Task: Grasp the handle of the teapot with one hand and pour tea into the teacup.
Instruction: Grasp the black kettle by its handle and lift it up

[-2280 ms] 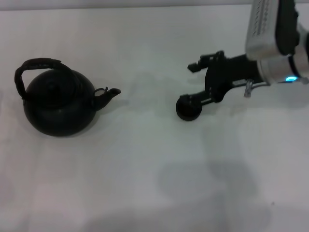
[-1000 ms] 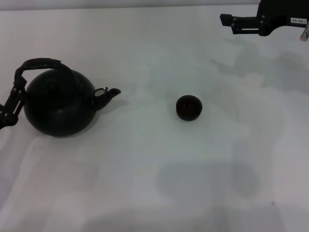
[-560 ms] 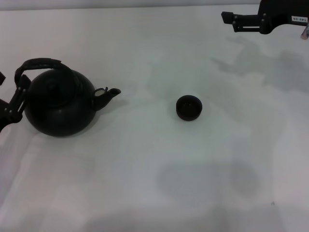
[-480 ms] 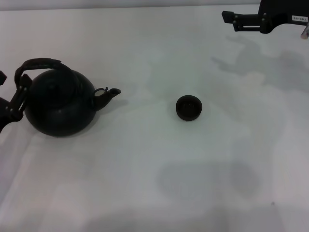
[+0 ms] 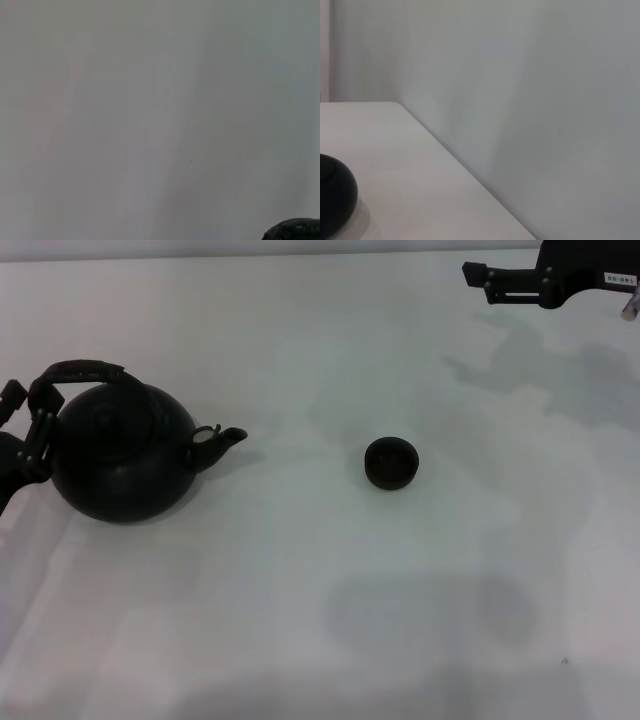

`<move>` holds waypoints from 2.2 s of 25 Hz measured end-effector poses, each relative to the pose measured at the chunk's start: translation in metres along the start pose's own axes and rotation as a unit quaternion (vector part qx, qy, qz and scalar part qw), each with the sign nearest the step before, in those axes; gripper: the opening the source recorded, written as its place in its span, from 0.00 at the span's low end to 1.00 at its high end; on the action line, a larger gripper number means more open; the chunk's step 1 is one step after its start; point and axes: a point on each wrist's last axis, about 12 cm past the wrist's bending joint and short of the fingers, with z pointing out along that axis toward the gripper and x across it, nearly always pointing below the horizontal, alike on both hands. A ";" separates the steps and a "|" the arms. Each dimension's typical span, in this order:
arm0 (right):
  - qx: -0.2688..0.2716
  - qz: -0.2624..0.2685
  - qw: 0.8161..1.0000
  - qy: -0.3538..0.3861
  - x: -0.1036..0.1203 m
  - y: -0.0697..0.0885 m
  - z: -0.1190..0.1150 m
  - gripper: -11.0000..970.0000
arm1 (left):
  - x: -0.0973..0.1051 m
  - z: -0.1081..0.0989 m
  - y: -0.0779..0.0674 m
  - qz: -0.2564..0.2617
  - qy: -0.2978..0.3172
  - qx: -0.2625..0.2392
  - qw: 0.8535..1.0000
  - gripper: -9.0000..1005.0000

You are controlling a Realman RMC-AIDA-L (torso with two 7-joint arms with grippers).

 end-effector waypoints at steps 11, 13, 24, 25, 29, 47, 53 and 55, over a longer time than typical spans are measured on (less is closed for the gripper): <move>0.009 -0.003 1.000 0.002 0.001 -0.002 0.003 0.89 | 0.001 0.004 -0.001 -0.017 0.007 0.000 1.000 0.31; 0.010 -0.006 1.000 0.003 0.002 -0.002 0.003 0.89 | 0.001 0.007 0.000 -0.019 0.009 0.003 1.000 0.27; 0.011 0.003 1.000 0.002 0.008 -0.001 0.005 0.89 | -0.006 0.018 0.004 -0.011 0.004 0.015 1.000 0.16; 0.011 0.004 1.000 0.000 0.009 -0.001 0.005 0.89 | -0.007 0.019 0.004 -0.008 0.001 0.017 1.000 0.16; 0.012 0.010 1.000 -0.009 0.014 0.000 0.004 0.89 | -0.015 0.026 0.007 -0.009 -0.009 0.031 0.999 0.16; 0.026 0.032 0.998 -0.043 0.039 0.005 0.006 0.89 | -0.072 0.101 0.017 0.039 0.073 0.114 0.990 0.16; 0.035 0.042 0.997 -0.056 0.047 0.007 0.004 0.89 | -0.095 0.127 0.003 0.072 0.128 0.125 0.981 0.16; 0.037 0.042 0.997 -0.061 0.048 0.008 0.003 0.89 | -0.101 0.132 -0.001 0.071 0.146 0.126 0.979 0.16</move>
